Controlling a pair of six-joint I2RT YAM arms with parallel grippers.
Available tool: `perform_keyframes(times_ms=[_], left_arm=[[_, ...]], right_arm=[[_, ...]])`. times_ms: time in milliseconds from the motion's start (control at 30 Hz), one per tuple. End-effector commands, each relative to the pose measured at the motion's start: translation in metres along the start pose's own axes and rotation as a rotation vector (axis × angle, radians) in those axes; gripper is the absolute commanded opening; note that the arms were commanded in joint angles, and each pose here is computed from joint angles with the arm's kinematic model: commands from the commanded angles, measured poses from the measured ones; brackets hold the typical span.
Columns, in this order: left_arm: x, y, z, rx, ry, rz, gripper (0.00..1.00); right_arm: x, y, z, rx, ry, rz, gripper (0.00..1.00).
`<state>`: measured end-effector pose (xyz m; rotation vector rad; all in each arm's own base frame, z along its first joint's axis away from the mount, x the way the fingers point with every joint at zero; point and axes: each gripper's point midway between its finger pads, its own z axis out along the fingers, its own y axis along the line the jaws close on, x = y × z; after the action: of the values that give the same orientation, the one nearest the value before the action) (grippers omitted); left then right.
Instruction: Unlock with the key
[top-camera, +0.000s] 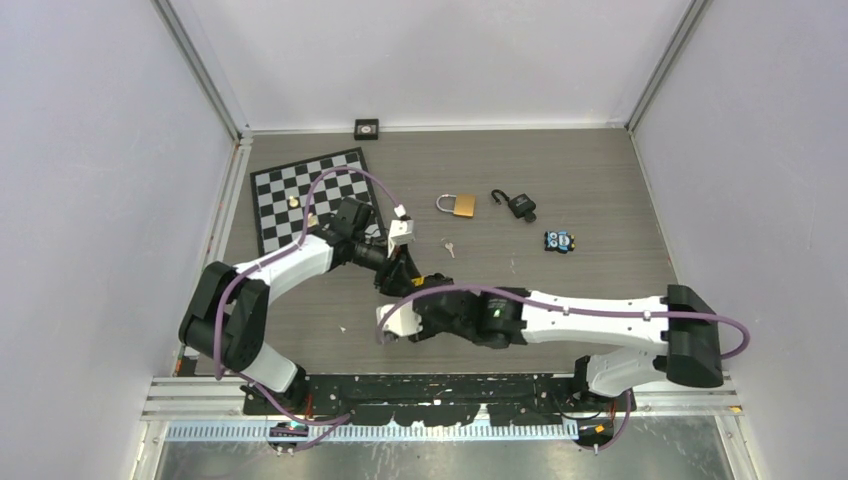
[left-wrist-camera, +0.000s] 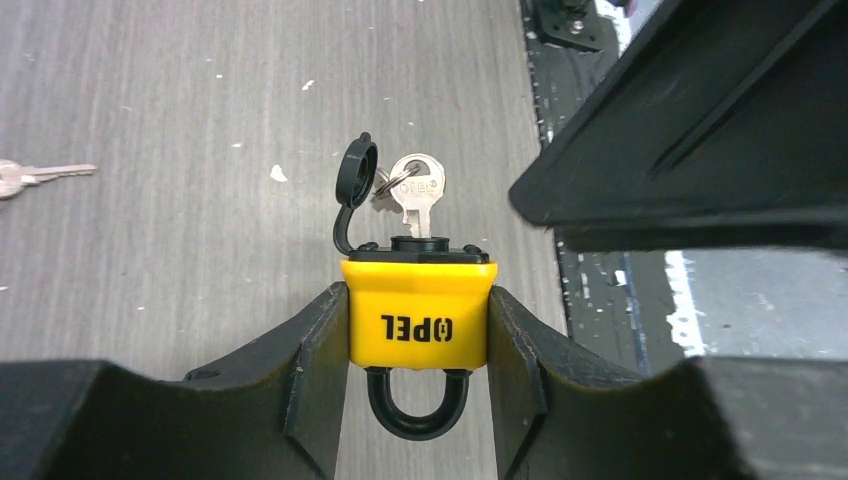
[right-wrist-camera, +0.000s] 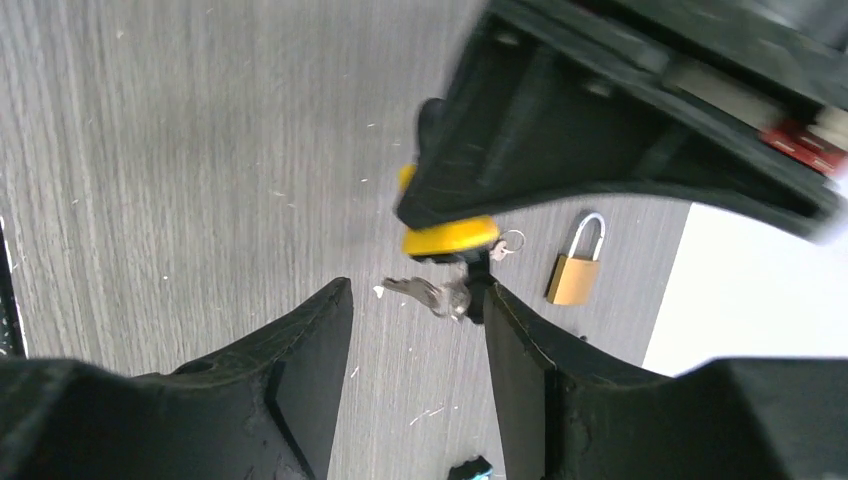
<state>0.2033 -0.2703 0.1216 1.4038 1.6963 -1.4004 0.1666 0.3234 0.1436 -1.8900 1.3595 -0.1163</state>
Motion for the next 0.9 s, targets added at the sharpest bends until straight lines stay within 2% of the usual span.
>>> perform_keyframes(times_ms=[0,300,567,733,867], left_arm=[[-0.033,0.013,-0.009,-0.092,-0.029,0.235,0.0],[-0.047,0.027,-0.022,-0.173,0.025,0.469,0.0],[-0.062,0.037,-0.025,-0.291,-0.049,0.688,0.0],[-0.063,0.037,-0.027,-0.368,-0.096,0.736,0.0],[-0.062,0.035,-0.028,-0.41,-0.114,0.758,0.0]], right_arm=[[-0.026,-0.052,-0.037,0.042,-0.184,0.234,0.56],[-0.002,-0.091,-0.066,-0.043,-0.32,0.62,0.55],[0.035,-0.103,-0.049,-0.23,-0.412,1.131,0.52],[0.052,-0.111,-0.039,-0.357,-0.503,1.4,0.52],[0.051,-0.109,-0.03,-0.437,-0.549,1.482,0.51]])
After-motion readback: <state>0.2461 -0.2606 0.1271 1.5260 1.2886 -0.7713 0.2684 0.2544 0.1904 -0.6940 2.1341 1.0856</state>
